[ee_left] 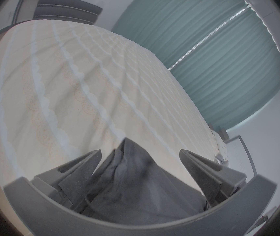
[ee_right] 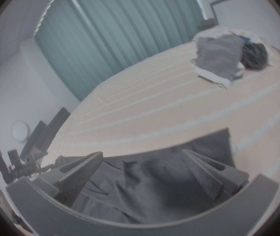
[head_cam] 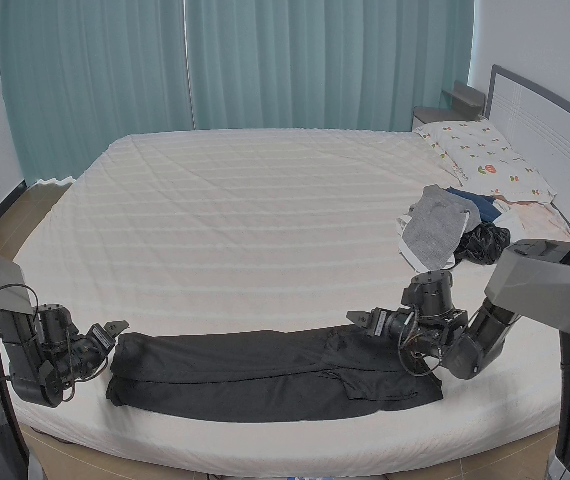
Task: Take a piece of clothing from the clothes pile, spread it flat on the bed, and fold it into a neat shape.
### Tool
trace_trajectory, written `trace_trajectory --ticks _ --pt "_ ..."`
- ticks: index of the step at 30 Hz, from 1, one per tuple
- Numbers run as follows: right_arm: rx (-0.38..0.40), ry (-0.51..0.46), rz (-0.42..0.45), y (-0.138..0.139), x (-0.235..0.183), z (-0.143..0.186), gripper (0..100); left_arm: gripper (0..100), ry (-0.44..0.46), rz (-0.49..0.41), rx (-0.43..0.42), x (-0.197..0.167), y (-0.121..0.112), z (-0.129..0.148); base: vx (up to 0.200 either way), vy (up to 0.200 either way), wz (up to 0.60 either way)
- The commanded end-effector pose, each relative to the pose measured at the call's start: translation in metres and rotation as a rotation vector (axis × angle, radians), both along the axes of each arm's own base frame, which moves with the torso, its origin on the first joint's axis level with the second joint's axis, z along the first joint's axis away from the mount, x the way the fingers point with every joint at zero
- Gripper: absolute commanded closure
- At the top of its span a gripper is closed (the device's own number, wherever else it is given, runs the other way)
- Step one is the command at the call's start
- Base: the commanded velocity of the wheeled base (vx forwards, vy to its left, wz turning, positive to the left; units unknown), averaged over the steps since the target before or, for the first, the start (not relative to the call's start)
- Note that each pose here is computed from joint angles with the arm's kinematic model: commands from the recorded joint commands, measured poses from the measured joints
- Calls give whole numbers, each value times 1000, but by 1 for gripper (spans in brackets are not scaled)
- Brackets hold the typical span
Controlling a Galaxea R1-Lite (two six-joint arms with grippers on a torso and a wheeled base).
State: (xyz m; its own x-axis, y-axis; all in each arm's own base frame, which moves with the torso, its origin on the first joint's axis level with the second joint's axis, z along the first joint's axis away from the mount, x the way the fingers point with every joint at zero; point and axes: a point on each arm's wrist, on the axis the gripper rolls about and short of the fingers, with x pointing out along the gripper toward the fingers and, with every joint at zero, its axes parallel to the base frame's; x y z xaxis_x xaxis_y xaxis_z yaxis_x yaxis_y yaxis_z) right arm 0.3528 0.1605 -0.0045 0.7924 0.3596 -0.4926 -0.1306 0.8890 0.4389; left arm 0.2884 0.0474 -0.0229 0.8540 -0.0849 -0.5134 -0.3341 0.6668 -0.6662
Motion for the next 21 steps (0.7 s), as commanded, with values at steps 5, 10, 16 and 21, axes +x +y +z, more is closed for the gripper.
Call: trace_trajectory --ticks 5,10,16,21 --pt "171 134 -168 -68 -63 10 0 0 28 -157 47 -41 5 11 0 0 0" --pt "267 136 -162 -77 -78 -1 0 0 38 -161 39 -42 3 10 0 0 0" --pt "288 133 -151 -80 -92 -16 0 0 67 -183 39 -44 -3 5 -167 0 0" --pt "293 143 -168 -84 -93 -16 0 0 115 -225 41 -48 -14 -4 -40 0 0"
